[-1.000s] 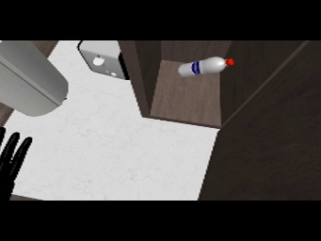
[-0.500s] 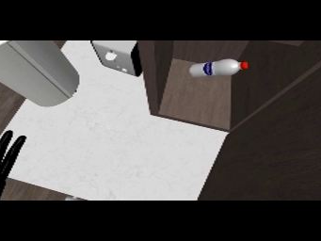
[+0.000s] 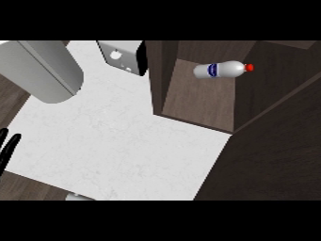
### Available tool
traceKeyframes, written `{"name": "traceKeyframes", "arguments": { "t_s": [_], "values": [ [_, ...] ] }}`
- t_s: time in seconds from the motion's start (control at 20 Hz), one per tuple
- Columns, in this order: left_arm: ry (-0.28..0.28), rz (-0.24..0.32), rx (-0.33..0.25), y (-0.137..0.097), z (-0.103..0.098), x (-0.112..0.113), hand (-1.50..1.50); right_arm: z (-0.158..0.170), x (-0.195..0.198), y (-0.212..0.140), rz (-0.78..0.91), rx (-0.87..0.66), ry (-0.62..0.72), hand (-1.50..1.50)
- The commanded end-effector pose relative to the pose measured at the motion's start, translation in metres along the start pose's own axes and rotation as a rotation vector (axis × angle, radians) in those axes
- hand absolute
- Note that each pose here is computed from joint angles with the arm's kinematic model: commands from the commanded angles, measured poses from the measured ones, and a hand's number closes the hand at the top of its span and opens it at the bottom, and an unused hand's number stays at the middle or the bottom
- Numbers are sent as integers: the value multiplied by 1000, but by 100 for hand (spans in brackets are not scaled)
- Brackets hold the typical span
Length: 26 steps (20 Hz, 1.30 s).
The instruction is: Pick up the bottled water, place it into the cabinet and close the cabinet
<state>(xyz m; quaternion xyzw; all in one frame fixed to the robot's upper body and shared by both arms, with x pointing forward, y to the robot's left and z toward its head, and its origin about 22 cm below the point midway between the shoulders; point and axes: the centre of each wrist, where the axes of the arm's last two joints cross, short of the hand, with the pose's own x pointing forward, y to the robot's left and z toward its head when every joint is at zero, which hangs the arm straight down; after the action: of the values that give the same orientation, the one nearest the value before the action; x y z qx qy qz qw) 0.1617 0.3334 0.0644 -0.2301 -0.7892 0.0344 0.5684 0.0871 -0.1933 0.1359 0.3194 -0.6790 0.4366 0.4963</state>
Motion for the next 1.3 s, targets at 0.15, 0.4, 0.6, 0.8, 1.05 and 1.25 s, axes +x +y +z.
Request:
{"name": "traceKeyframes", "arguments": {
  "t_s": [0.15, 0.4, 0.6, 0.8, 1.05, 1.25],
  "values": [
    [5, -8, -1, 6, -1, 5, -150, -16, 11, 3, 56, 111, -4, 150],
    [7, 5, -7, 8, -1, 4, -150, -21, 5, 0, 35, 84, -22, 150],
    [-12, -7, 0, 13, -2, 9, -150, -22, 0, 2, -29, 58, -32, 150],
    [-16, 4, -30, 9, -6, 10, -150, -24, -8, 8, -122, 116, -50, 150],
    [-17, -3, -38, 13, -7, 10, -150, -27, -13, 4, -169, 75, -77, 150],
    [-38, -4, -49, 14, -13, 15, -150, -28, -19, -5, -172, 0, -41, 150]
  ]
}}
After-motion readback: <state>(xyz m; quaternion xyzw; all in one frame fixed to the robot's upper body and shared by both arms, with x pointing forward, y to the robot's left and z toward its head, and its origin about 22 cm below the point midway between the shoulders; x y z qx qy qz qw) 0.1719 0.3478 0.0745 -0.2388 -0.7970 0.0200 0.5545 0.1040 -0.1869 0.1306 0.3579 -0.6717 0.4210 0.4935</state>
